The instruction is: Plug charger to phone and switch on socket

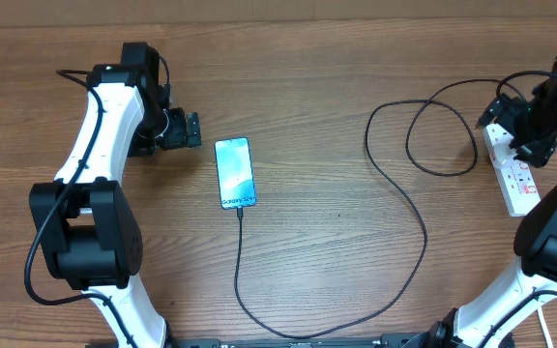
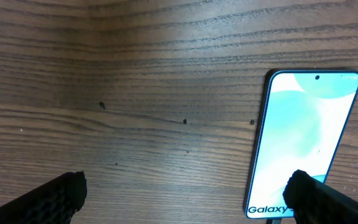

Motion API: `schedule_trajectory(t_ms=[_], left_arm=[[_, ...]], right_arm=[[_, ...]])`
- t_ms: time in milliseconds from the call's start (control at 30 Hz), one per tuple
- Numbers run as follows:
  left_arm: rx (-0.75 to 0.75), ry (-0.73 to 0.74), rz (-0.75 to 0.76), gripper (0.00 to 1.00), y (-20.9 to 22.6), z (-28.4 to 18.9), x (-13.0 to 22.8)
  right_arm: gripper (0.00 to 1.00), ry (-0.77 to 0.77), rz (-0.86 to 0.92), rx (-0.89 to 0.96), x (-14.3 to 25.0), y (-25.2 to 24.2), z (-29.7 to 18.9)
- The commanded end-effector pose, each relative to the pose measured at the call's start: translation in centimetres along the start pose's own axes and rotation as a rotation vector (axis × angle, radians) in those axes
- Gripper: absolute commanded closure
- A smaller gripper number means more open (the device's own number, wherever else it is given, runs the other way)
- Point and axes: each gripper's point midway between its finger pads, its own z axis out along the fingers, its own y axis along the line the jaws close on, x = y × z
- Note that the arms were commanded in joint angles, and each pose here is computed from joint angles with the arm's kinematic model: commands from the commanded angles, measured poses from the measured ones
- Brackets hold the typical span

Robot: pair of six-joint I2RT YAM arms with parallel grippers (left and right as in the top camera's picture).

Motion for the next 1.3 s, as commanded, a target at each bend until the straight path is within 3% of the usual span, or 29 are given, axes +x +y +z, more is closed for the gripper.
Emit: schedule_trajectory(t_ms=[0,1267], left_arm=[[-0.005,-0.028,0.001,0.00,-0.3,-1.1,-0.1],[-0.005,-0.028,0.005,0.00,-0.5,-1.1,-0.1]], right_arm=[[0.00,-0.102,-0.019,-0.038,-1.8,1.0,-2.1],[0.00,-0.157,-0.026,-0.055,-3.1,1.4,-2.3]])
